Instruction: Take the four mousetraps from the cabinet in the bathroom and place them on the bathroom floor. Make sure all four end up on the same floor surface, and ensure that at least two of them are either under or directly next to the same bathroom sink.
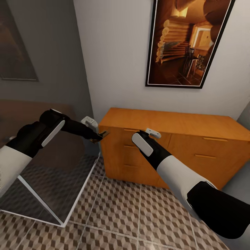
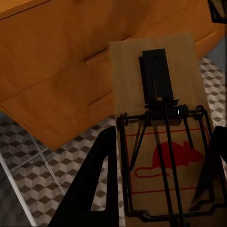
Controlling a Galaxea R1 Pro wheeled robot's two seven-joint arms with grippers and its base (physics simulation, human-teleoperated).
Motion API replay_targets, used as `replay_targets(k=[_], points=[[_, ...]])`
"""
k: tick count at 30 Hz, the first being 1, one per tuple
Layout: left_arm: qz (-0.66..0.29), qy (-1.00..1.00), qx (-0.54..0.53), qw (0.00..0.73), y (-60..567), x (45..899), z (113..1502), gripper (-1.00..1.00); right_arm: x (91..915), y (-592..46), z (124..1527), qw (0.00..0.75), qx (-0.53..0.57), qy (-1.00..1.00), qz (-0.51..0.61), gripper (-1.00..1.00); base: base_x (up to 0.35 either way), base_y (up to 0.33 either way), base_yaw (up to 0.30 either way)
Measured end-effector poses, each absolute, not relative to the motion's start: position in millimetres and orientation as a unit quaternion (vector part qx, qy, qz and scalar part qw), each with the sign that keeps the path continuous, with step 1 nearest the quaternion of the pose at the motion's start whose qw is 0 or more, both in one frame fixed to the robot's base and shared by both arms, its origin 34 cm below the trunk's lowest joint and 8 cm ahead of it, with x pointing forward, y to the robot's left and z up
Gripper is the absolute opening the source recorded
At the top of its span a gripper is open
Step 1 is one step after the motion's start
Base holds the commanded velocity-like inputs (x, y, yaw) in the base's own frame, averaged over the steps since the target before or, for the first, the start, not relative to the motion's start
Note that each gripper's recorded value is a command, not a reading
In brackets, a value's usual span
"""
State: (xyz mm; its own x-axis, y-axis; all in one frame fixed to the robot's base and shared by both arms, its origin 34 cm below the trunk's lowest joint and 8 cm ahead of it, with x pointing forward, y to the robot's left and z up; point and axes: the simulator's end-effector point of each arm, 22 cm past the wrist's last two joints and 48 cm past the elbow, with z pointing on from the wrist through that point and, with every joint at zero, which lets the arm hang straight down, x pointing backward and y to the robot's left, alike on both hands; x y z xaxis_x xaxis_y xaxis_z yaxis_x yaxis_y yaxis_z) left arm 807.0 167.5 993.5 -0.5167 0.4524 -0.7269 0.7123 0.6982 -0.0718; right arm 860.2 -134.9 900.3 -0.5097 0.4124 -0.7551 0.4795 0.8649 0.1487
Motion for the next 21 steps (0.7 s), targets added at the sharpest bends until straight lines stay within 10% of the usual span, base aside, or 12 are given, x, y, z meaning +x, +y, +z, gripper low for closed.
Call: replay_targets(k=[21], points=[[-0.199, 0.851, 0.347, 0.341, 150, 799, 979, -1.00, 835, -152, 846, 0.390, 0.255, 0.883, -0.062, -1.00, -0.006, 0.000, 0.000]])
